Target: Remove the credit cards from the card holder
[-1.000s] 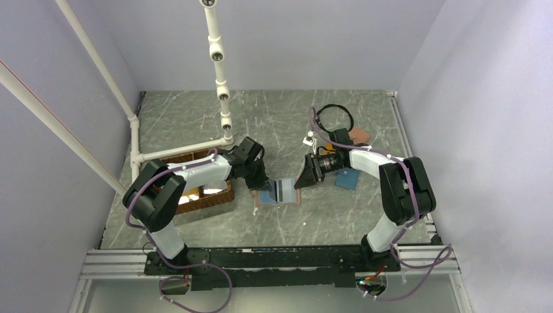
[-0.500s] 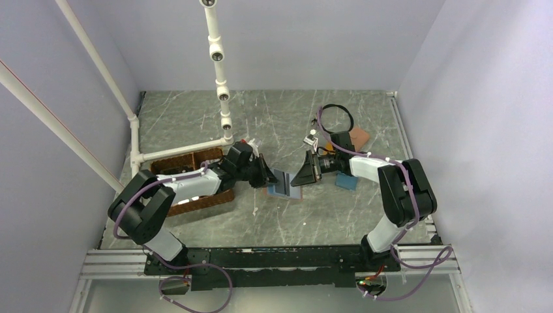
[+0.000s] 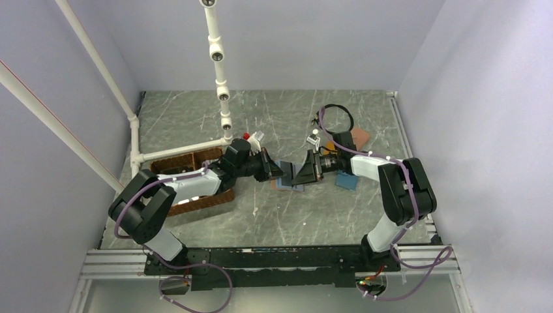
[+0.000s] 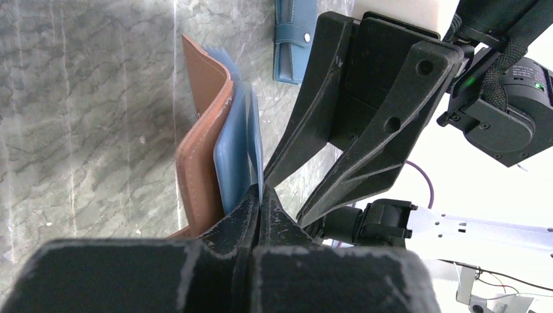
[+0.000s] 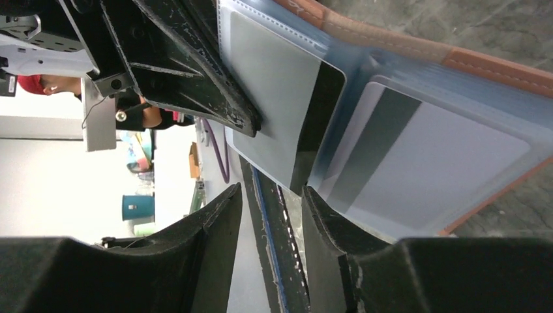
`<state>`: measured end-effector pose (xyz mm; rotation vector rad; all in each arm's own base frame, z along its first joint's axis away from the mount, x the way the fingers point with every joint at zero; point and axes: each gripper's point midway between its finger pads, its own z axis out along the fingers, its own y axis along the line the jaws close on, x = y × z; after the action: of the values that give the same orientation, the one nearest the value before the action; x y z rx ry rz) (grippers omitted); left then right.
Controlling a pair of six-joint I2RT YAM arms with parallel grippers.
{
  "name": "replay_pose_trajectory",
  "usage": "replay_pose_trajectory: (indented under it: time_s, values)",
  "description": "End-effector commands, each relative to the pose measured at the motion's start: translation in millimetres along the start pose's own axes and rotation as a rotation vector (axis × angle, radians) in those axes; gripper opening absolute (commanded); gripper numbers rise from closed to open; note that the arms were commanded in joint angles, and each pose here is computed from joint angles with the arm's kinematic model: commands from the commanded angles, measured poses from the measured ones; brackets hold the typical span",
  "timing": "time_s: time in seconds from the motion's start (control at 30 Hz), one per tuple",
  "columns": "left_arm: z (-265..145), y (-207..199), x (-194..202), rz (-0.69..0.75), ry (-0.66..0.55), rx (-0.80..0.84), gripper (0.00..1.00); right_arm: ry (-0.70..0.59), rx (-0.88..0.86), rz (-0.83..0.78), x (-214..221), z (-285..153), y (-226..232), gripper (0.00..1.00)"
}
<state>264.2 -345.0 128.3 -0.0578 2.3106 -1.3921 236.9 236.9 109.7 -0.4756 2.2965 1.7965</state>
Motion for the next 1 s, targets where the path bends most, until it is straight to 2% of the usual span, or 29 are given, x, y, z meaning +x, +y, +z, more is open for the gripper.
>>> replay_pose_trajectory:
  time_s: [0.0,0.3,0.5,0.97]
  values:
    - [-2.4,-26.9,-10.6,0.026,-0.032,0.124,0.00,-0.023,0.025,-0.044,-11.5,-3.3,-3.0,0.42]
    - [0.1,-44.1,-11.3,0.041,-0.016,0.234,0.00,-0.009,-0.069,-0.005,-15.2,-1.5,6.0,0.42]
    - [2.2,-40.3,-10.2,0.030,-0.006,0.232,0.00,0.001,-0.148,-0.001,-17.8,-5.6,21.4,0.41]
    - [-1.4,-32.5,-5.8,-0.007,0.025,0.261,0.00,-0.021,-0.172,0.018,-27.5,-19.2,21.0,0.41]
